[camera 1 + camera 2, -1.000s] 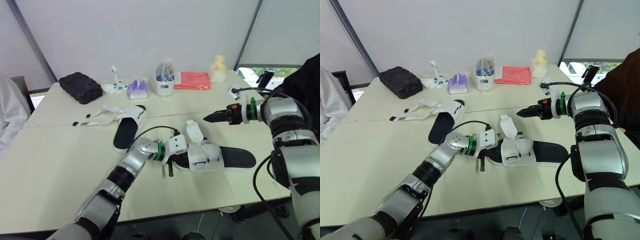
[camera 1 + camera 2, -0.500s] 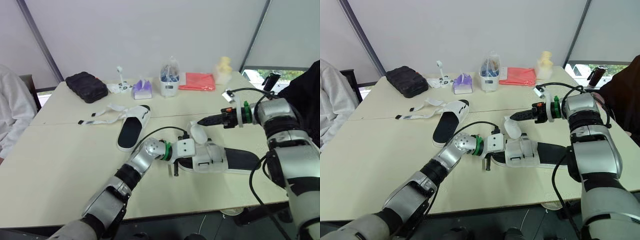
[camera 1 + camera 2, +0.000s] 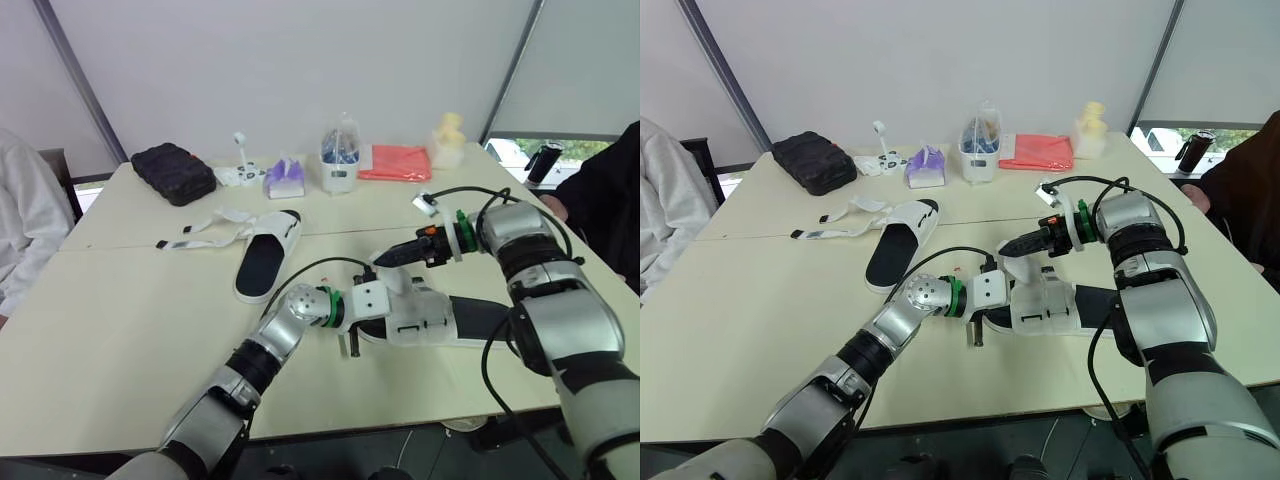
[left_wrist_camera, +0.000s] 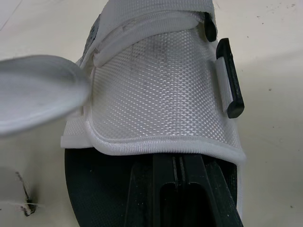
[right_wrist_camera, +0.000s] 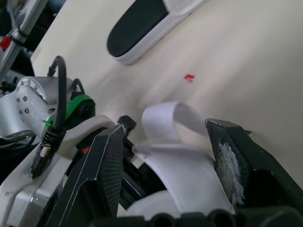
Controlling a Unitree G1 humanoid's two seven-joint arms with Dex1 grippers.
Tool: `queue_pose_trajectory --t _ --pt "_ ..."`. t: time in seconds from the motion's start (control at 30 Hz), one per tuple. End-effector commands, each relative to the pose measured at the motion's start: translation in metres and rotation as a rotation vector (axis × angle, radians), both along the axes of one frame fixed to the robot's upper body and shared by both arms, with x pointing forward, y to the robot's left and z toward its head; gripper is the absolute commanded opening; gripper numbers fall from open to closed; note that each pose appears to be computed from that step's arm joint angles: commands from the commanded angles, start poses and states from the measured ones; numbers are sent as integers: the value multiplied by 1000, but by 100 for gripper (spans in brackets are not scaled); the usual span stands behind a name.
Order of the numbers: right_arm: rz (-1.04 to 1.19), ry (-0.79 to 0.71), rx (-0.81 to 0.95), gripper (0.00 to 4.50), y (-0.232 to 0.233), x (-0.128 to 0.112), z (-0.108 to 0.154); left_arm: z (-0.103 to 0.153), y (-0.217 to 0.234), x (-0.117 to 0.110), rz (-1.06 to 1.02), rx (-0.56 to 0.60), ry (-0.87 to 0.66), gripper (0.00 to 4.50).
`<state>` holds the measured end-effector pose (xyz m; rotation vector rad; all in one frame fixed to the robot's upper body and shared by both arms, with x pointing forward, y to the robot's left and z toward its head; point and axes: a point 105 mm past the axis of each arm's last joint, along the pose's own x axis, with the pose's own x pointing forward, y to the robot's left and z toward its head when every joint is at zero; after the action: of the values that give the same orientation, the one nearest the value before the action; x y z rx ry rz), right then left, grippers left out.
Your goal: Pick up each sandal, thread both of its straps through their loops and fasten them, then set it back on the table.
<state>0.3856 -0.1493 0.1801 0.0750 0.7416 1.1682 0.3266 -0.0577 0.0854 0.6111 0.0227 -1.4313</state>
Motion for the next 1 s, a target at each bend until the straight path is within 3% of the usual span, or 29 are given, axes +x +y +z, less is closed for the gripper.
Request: queue_pose_trajectory --t 0.03,0.3,0.4,0.53,0.57,0.8,1.0 --pt "74 -49 9 294 7 -3 15 -45 3 -15 -6 132 101 0" --pt "190 -101 -177 294 0 -13 1 -43 2 -12 24 106 106 0" --pt "238 -150 -239 222 3 -12 0 -42 0 -12 28 95 103 0" --pt "236 -166 -174 20 13 -10 12 -41 -3 -11 35 86 105 0" --pt "240 -165 -167 9 14 -11 13 -41 -3 -10 37 84 105 0" --pt "279 -194 -187 9 14 -13 12 -40 -4 -8 44 77 99 0" --pt "37 -419 -63 9 -2 11 35 -40 0 -6 62 74 100 0"
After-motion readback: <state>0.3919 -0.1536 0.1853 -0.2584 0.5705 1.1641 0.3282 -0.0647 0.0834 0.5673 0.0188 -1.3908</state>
